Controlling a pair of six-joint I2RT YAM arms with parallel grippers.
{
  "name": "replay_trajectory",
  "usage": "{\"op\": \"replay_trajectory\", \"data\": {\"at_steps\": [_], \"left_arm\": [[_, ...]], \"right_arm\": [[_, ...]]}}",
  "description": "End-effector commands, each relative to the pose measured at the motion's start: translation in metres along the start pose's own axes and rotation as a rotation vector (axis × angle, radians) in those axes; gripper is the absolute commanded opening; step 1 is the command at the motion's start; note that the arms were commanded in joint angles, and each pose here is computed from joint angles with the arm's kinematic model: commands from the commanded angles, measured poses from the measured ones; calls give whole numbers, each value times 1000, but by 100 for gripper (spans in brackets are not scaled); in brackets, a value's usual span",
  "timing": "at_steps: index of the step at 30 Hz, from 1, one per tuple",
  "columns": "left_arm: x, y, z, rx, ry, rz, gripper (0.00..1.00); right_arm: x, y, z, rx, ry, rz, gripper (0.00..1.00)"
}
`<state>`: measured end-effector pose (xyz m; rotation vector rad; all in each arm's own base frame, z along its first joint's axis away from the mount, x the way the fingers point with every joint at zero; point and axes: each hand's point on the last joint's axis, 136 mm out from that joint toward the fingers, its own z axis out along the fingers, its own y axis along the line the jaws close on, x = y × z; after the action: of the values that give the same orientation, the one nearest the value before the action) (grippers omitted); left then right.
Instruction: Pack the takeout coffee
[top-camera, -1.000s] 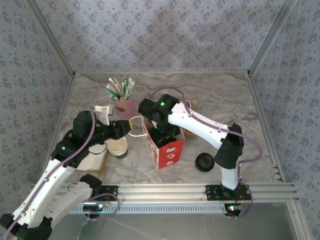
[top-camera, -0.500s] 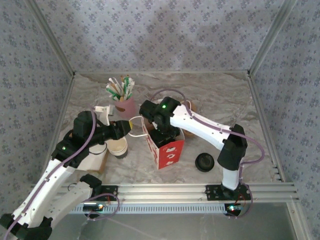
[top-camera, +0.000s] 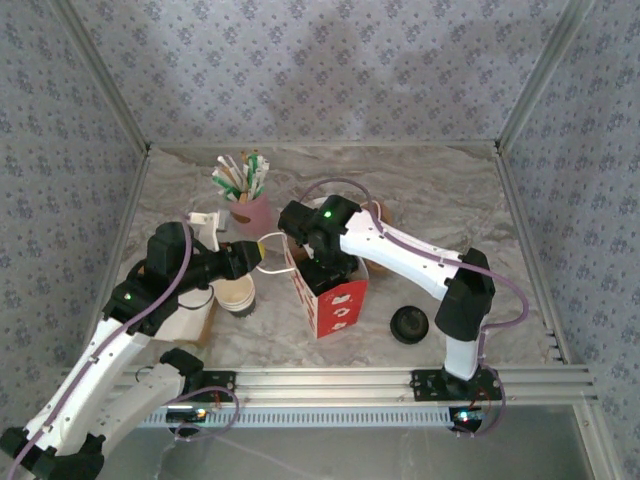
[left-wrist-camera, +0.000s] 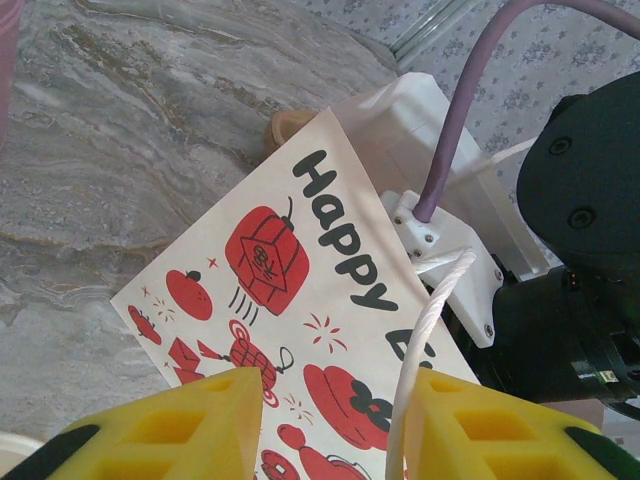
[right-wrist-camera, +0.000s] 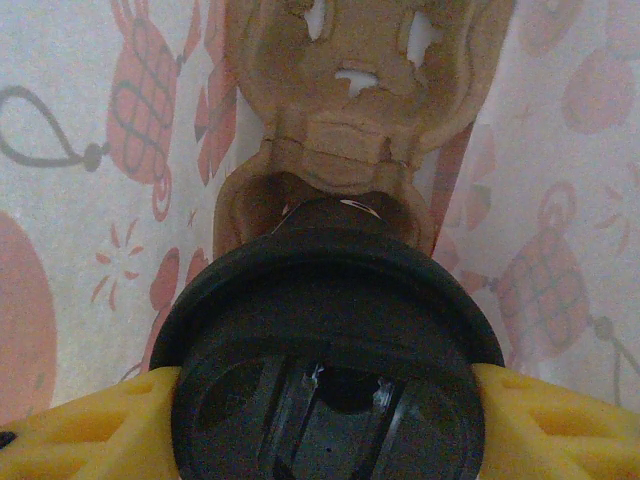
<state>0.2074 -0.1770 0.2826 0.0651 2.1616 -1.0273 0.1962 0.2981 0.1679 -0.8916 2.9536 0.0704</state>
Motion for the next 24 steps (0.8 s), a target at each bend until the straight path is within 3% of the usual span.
{"op": "replay_trajectory", "data": {"at_steps": [1, 24], "left_arm": [[0, -1, -3, -2, -8, 10, 40], [0, 0, -2, -4, -7, 9, 40]], "right_arm": [[5, -2, -9, 3, -19, -3, 61], [6, -2, 12, -29, 5, 16, 61]]}}
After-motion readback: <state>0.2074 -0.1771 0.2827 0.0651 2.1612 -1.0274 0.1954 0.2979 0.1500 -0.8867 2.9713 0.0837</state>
